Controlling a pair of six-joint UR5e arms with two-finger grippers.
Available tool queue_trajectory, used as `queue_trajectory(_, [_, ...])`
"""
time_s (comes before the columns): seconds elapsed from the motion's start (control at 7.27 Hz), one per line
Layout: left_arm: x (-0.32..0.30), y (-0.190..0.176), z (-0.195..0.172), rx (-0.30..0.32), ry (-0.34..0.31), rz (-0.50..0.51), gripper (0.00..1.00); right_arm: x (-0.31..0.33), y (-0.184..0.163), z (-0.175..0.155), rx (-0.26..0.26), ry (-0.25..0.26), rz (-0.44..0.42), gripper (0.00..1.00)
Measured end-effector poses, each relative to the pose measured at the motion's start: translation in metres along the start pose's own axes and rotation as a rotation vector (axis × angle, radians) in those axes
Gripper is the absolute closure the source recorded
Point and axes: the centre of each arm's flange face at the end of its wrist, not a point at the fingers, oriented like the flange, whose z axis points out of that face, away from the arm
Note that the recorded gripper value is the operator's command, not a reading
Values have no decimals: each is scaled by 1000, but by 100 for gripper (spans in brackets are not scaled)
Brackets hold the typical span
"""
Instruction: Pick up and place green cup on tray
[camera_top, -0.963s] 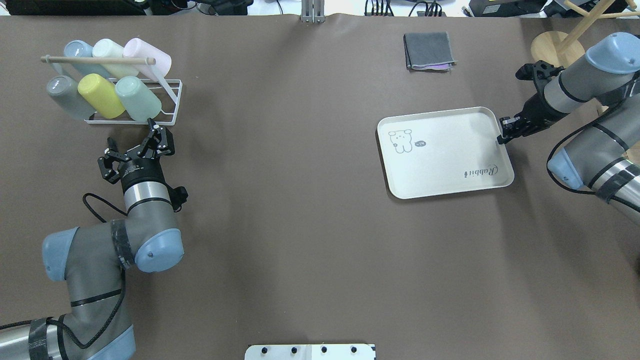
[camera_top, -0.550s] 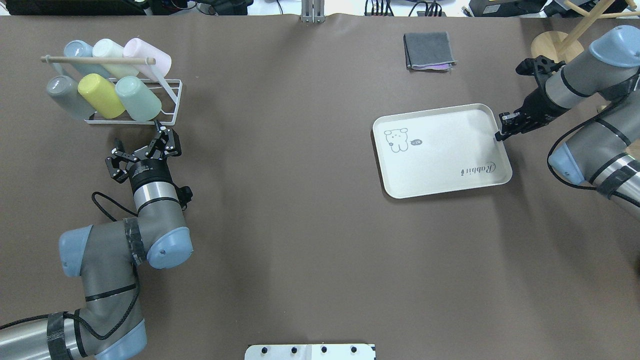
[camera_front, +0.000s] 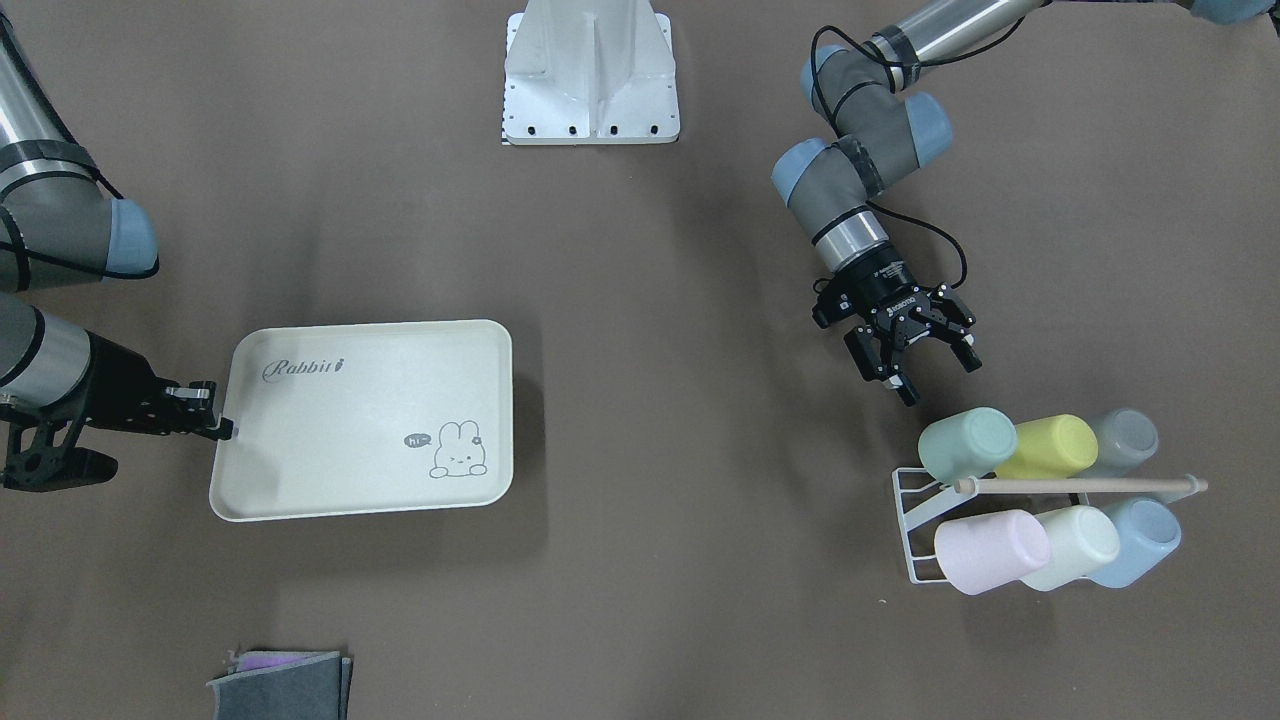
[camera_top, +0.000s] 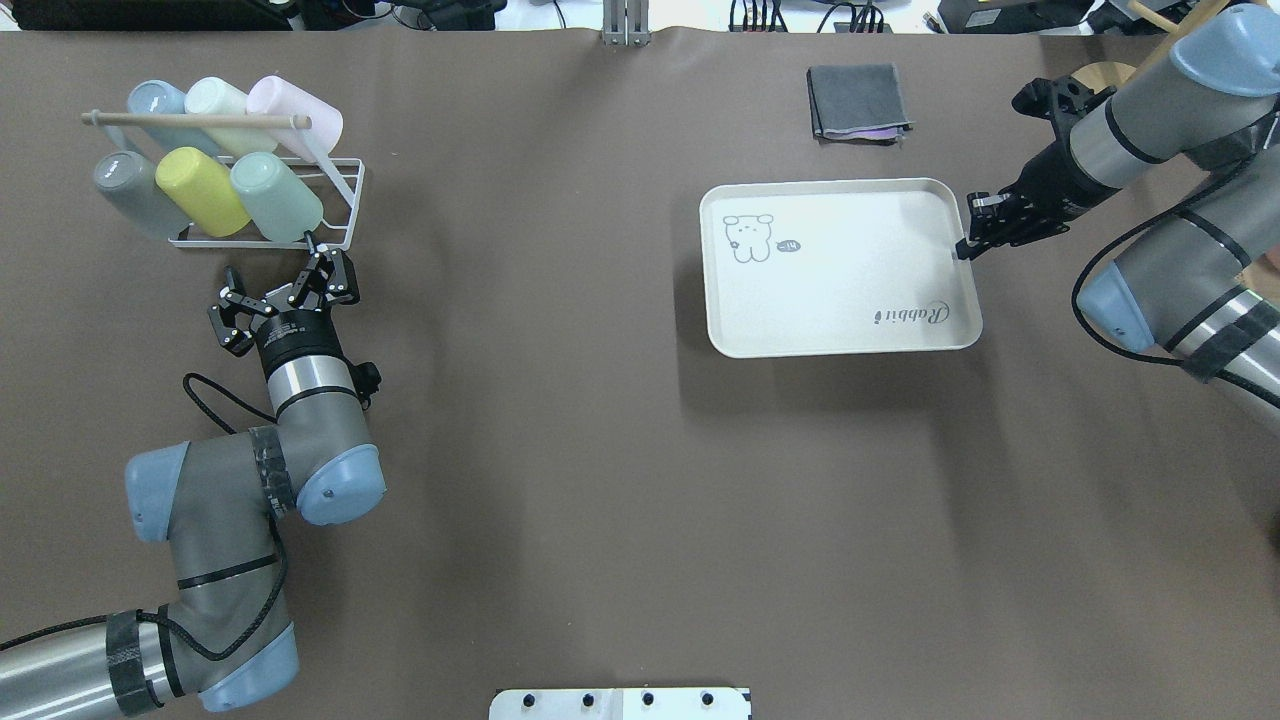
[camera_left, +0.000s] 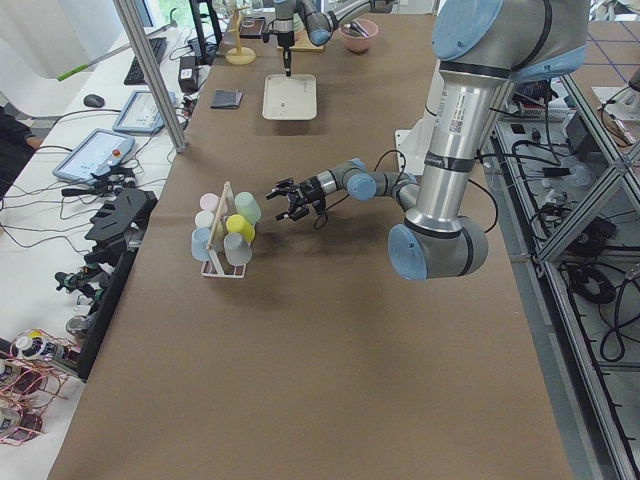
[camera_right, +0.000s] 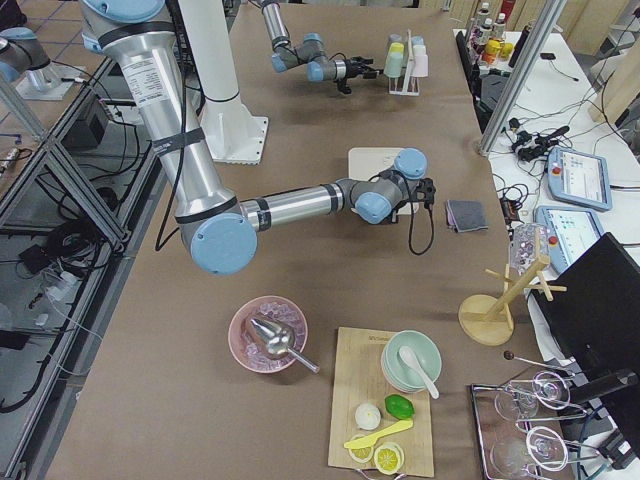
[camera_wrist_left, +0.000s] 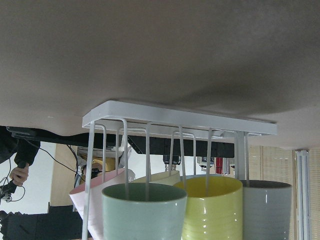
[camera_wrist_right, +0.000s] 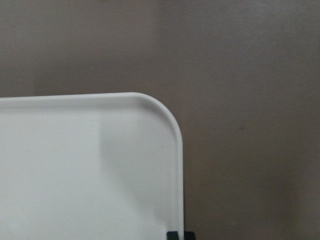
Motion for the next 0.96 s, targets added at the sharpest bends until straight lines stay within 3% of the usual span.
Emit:
queue_trajectory(0.28, [-7,-8,15,-15,11,-8,2,-78,33,14,10,-31,104,100])
queue_trajectory(0.55, [-10,-17,32,-31,18,-16,2,-151,90,45,34,-9,166,100])
queue_trajectory(0.83, [-19,-17,38,-64,11,6,2,-212,132,82,62,57,120,100])
queue_trajectory(0.96, [-22,-16,41,-74,10,11,2,-226,136,94,70,87,46,100])
